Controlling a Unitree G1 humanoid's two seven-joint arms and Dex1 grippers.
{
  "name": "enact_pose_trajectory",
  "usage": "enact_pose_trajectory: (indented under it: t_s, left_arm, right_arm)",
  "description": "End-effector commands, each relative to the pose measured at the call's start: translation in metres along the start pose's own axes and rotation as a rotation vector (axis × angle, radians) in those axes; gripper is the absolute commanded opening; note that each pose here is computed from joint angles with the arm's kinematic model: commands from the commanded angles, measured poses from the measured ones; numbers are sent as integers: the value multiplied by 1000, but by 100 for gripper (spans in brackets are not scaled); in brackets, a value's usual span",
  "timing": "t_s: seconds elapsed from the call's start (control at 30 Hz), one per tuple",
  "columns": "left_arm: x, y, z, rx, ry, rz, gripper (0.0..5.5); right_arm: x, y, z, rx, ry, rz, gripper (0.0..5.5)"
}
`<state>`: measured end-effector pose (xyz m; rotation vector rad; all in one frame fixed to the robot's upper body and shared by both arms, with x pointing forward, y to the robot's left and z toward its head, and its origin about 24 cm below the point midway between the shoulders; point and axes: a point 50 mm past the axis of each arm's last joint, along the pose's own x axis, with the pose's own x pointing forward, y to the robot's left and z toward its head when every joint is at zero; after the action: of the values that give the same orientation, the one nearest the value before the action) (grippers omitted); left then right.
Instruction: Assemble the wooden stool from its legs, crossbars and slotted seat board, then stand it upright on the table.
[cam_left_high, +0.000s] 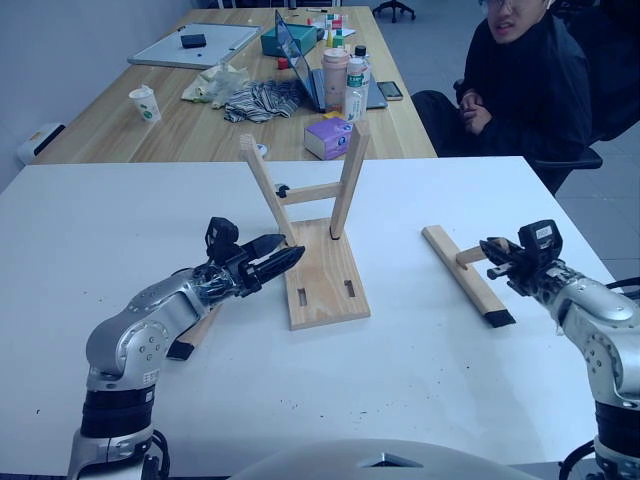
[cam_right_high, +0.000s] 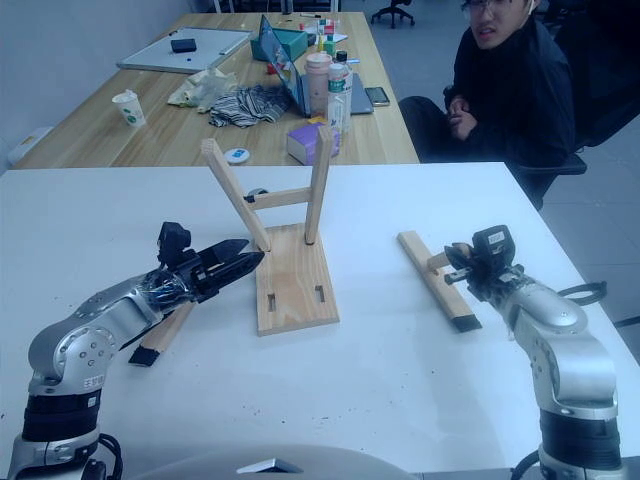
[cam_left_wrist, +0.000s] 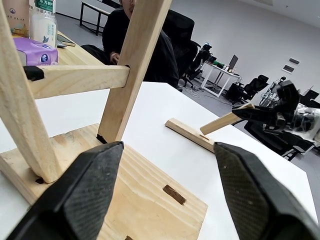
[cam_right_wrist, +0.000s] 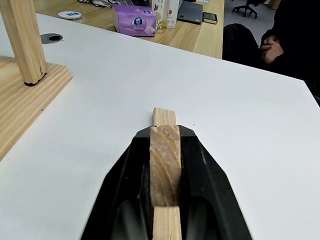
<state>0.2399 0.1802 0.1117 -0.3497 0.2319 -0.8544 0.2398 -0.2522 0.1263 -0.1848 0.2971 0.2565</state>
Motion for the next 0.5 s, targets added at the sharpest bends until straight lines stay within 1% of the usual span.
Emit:
enact_pose_trajectory:
  t_s: [0.03,0.17,0.23,0.3,0.4,0.47,0.5]
  left_arm:
    - [2,-1,4,27,-14,5,330]
    - [6,-6,10,61,-40,-8,330]
    - [13,-9,11,44,-63,-25,330]
    - [24,-11,11,-36,-104,-55,330]
    - [46,-17,10,-202,-165,-111,330]
    - [58,-20,3,-279,-155,-147,330]
    - [61,-21,-1,-264,-123,-159,330]
  right_arm:
    - [1,-1,12,1,-30,10,40]
    - [0,-7,31,127,-68,61,40]
    - [1,-9,41,261,-81,140,40]
    - [0,-3,46,424,-85,270,40]
    - [-3,12,55,585,-98,481,40]
    - [-6,24,64,622,-102,635,40]
    - [-8,29,68,601,-90,692,40]
